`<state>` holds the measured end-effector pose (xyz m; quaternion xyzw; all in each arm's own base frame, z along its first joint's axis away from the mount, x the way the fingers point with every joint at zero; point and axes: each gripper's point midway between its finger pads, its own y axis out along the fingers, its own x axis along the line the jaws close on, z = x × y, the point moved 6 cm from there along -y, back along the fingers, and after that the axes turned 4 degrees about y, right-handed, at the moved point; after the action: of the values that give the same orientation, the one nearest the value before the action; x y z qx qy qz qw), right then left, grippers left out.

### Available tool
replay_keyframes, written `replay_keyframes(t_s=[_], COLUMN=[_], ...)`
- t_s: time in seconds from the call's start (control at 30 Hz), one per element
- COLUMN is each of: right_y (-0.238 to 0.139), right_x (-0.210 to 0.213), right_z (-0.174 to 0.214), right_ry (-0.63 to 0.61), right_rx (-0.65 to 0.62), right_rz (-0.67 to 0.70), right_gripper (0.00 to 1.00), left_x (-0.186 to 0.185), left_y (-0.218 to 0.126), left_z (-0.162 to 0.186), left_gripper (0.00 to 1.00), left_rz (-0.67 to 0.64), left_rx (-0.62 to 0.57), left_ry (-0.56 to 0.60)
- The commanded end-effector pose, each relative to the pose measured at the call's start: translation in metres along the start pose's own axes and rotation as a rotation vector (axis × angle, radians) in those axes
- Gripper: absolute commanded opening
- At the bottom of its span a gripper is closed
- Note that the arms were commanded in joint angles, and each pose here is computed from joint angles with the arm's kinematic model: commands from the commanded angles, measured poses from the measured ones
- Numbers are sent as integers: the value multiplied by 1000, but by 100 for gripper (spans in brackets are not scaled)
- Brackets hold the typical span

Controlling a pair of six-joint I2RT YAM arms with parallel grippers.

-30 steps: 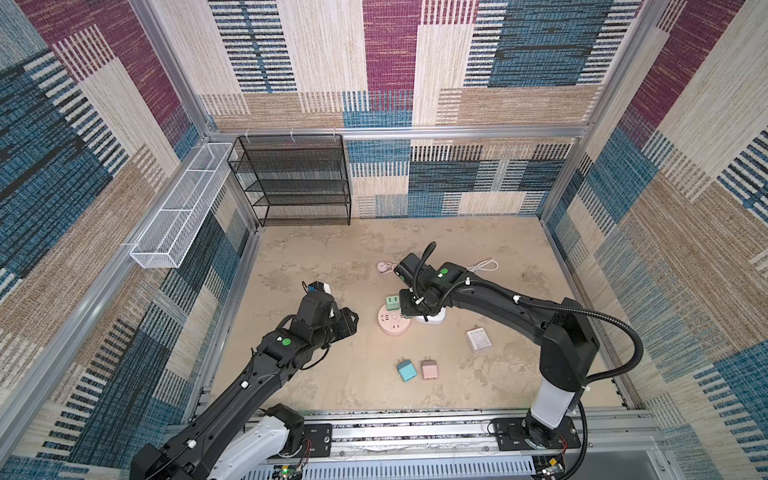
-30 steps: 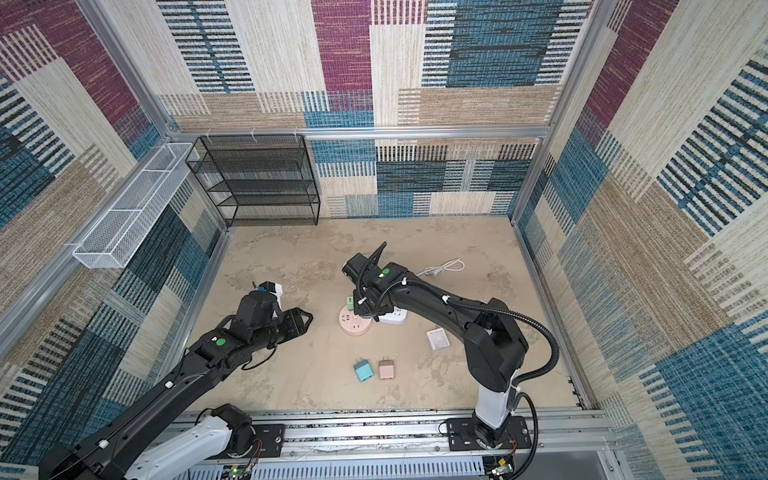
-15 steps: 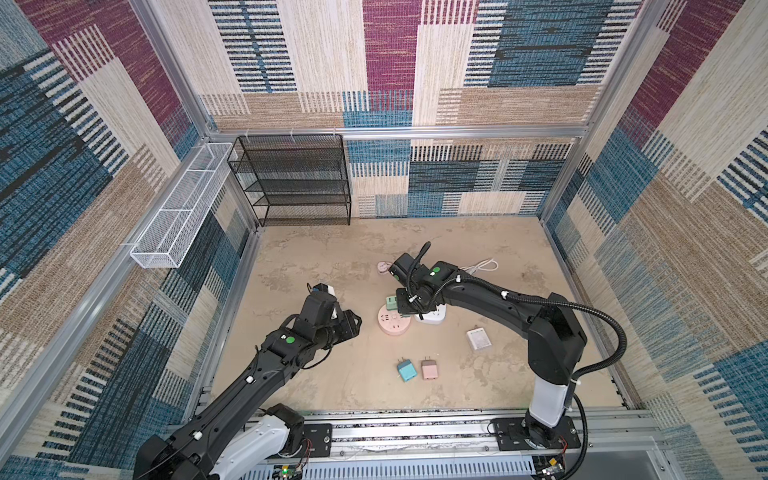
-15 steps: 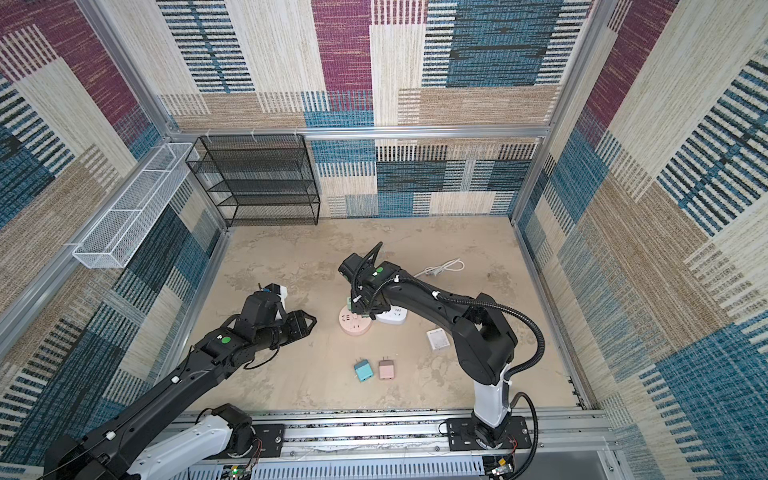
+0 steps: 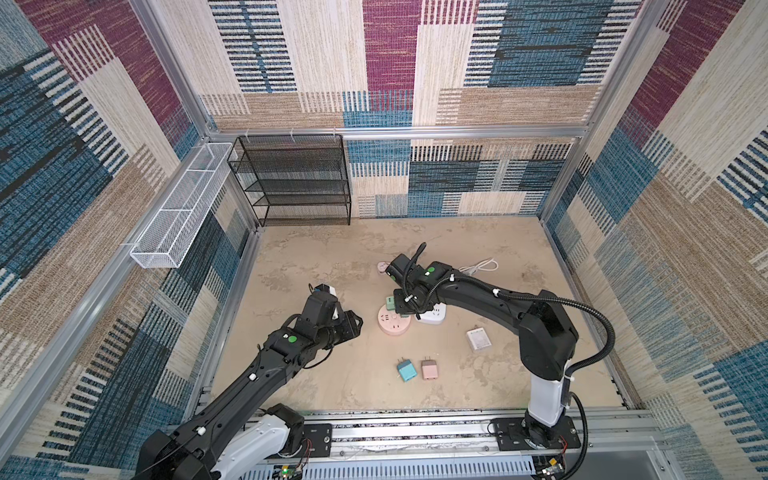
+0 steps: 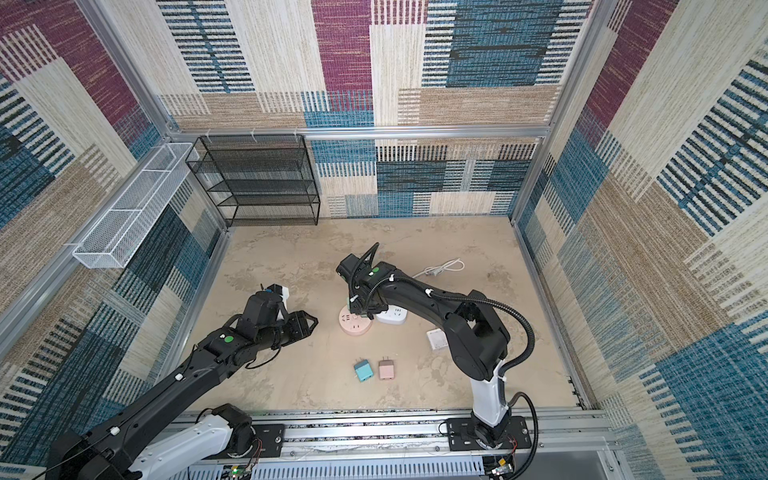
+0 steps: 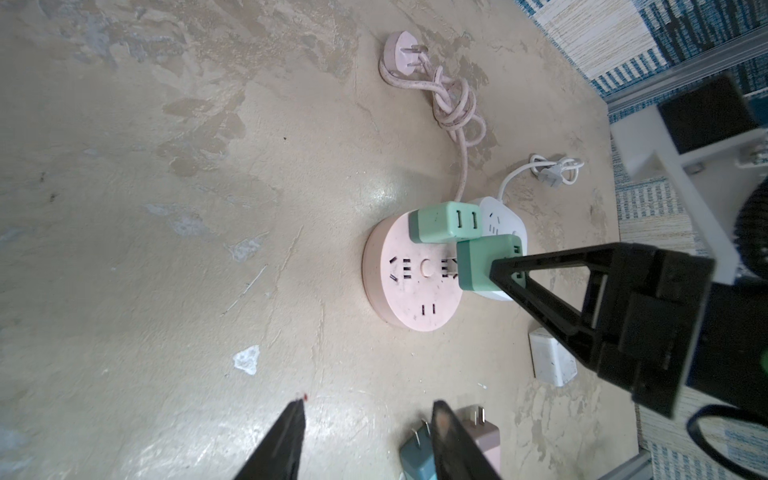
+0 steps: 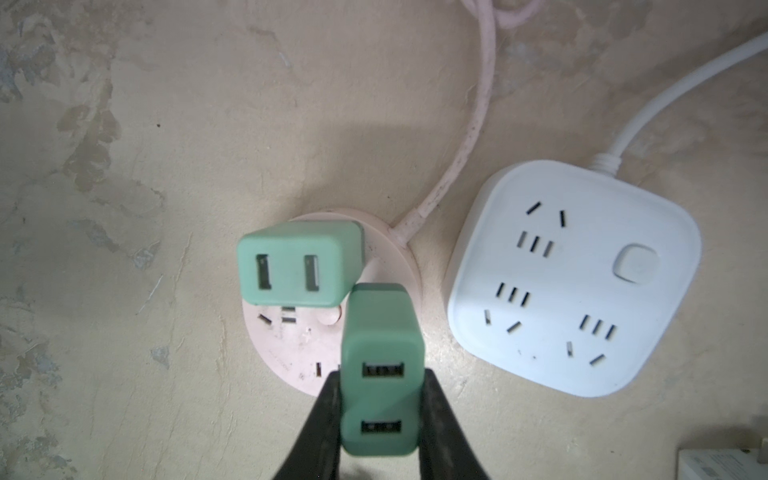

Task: Insert the plug
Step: 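Lower the mint green charger with the right gripper into the pink strip's socket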

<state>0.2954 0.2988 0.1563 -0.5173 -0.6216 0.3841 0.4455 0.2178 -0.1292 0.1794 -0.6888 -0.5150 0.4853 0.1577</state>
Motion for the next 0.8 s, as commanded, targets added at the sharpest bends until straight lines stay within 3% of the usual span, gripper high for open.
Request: replay_keyframes(t_s=[0.0, 0.77], right_y=[1, 13], right_x=[7, 3], right_z=[-3, 10], right_ry=[-8, -25], right_rx=[-8, 42], right_rz=[-32, 30], right_gripper=[0, 0], left_x=[-2, 3], left_y=[1, 7], left_z=[-1, 4], left_gripper=[54, 54], left_rz=[19, 11], left_rx=[-2, 7], left_ry=[2, 6])
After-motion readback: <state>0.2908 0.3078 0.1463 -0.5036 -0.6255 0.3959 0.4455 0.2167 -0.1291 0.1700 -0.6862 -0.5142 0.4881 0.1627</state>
